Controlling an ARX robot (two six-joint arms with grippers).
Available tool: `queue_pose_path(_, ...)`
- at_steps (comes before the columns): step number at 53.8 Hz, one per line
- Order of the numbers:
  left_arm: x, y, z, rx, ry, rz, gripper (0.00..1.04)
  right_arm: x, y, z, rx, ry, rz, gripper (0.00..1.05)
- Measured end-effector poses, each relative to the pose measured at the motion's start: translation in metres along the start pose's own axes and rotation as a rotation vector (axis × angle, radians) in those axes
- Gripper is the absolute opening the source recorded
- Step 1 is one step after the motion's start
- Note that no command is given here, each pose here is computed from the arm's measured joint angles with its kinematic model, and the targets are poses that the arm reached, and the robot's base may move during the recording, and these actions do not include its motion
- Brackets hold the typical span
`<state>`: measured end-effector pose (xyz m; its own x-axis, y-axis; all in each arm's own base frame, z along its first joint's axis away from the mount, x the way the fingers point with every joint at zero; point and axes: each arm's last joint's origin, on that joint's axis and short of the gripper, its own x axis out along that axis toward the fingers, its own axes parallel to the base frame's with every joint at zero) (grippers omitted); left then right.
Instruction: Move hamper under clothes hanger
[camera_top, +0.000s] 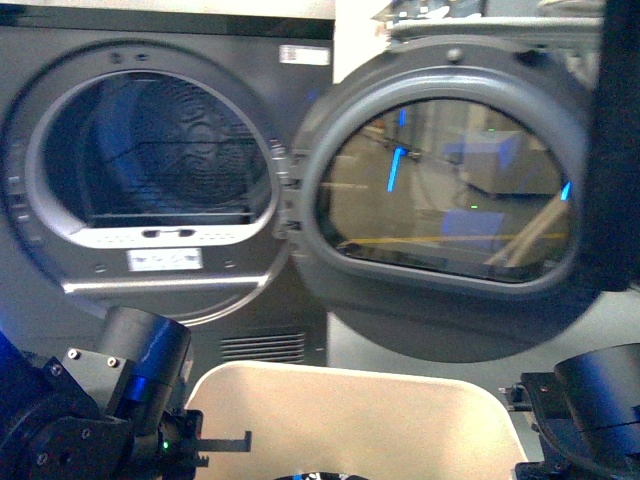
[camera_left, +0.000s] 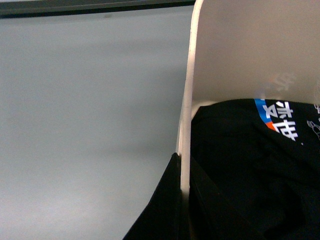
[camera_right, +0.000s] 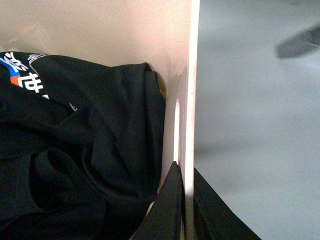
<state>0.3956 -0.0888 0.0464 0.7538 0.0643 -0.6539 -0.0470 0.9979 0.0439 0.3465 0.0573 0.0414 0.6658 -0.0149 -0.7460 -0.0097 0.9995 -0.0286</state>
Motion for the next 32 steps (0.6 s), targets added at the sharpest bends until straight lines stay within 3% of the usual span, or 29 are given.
queue_pose_path(32,-0.0007,-0.0022,-0.0001,0.003,-0.001,-0.003,0.04,0.0002,-0.0016,0.0001,0.002,0.000,-0.003,0.03)
